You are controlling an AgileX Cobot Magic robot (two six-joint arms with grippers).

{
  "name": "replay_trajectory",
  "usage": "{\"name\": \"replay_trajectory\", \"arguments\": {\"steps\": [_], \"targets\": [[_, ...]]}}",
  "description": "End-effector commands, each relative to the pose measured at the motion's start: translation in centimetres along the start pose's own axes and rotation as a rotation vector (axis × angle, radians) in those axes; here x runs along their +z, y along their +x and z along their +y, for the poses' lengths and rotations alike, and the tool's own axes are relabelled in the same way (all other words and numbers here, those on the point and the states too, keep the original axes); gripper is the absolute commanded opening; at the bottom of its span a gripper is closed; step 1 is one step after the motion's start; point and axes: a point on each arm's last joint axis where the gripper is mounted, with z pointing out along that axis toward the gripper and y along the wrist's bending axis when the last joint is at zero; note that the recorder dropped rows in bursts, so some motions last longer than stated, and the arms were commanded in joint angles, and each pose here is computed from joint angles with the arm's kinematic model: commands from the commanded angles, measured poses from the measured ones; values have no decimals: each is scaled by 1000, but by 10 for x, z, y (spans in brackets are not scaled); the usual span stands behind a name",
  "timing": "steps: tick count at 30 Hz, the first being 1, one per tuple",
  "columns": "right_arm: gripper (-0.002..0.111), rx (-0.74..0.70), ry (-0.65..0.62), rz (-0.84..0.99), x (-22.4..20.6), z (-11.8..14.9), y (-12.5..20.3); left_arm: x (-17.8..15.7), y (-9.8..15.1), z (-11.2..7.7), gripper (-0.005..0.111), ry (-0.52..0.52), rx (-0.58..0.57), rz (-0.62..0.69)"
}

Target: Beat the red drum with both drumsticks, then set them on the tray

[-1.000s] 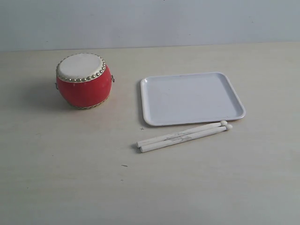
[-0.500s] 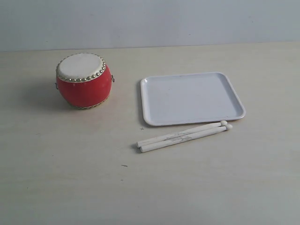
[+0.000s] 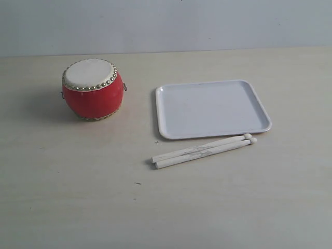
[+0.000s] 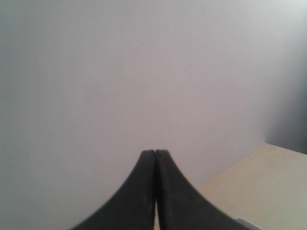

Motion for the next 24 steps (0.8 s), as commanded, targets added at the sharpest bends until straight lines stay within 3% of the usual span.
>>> {"name": "replay_trajectory", "arguments": {"steps": [1, 7, 14, 17, 20, 22, 24], "targets": [[0, -6, 5, -7, 0, 0, 1, 1, 1, 2, 0, -15, 19, -3], [0, -6, 5, -7, 0, 0, 1, 3, 12, 2, 0, -18, 45, -12], [0, -6, 5, -7, 0, 0, 1, -4, 36, -2, 0, -150, 173, -90], [0, -6, 5, -7, 0, 0, 1, -5, 50, -12, 0, -197, 187, 5], [0, -6, 5, -7, 0, 0, 1, -1, 63, -29, 0, -151, 235, 182], [0, -6, 5, -7, 0, 0, 1, 4, 70, -42, 0, -91, 184, 289], [0, -6, 5, -7, 0, 0, 1, 10, 76, -55, 0, -40, 51, 407]]}}
